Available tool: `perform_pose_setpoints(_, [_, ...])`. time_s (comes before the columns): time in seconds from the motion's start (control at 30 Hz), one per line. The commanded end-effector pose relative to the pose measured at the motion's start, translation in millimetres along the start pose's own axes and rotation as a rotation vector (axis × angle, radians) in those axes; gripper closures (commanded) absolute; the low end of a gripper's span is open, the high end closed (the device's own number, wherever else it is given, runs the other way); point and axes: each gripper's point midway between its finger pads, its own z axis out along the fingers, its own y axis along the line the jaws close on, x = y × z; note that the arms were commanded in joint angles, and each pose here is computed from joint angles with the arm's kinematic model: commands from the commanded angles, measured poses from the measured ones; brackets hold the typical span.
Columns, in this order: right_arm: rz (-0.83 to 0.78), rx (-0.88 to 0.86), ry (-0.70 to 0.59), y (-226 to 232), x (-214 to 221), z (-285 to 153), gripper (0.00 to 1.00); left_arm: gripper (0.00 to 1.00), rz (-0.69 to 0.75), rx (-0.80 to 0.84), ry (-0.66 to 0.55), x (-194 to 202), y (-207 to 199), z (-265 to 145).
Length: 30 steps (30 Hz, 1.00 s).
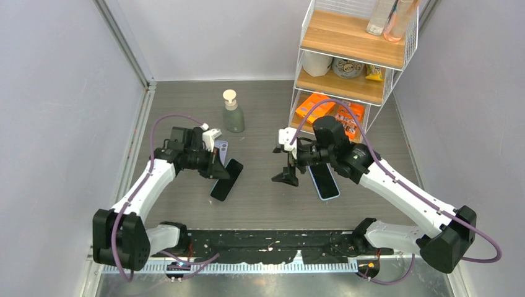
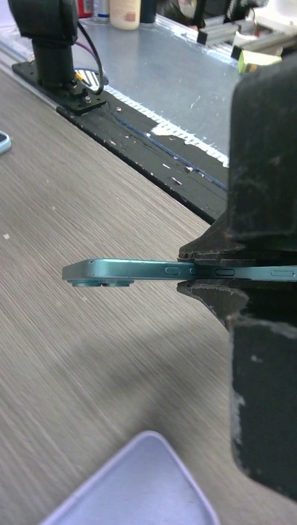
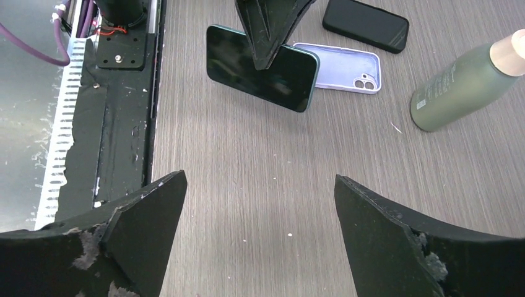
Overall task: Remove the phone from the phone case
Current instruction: Place the phone at the center of the board.
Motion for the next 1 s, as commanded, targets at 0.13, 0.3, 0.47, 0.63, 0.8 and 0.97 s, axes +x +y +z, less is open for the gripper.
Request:
perform_pose_setpoints(0.13, [0.054, 0.025, -0.042, -9, -11, 6, 0.05, 1.00, -0.288, -0.118, 0.082, 22, 39, -9])
perform_pose_setpoints(0.3, [0.064, 0.020, -0.045, -9, -9, 6, 0.05, 1.00, -0.395, -0.175, 0.137, 32, 62, -10])
perform_pose_setpoints(0.47, [0.074, 0.024, -0.053, -10, -7, 5, 0.04, 1.00, -0.453, -0.237, 0.180, 42, 77, -9])
perform_pose_setpoints(0.63, [0.077, 0.029, -0.060, -12, -7, 4, 0.05, 0.96, -0.474, -0.285, 0.192, 46, 86, -12])
perform_pose_setpoints(0.8, [0.080, 0.030, -0.064, -13, -7, 4, 0.04, 0.82, -0.488, -0.313, 0.202, 49, 91, -13])
perform_pose_setpoints(0.97, [0.089, 0.028, -0.069, -14, -8, 4, 0.05, 0.63, -0.496, -0.329, 0.208, 51, 93, -13])
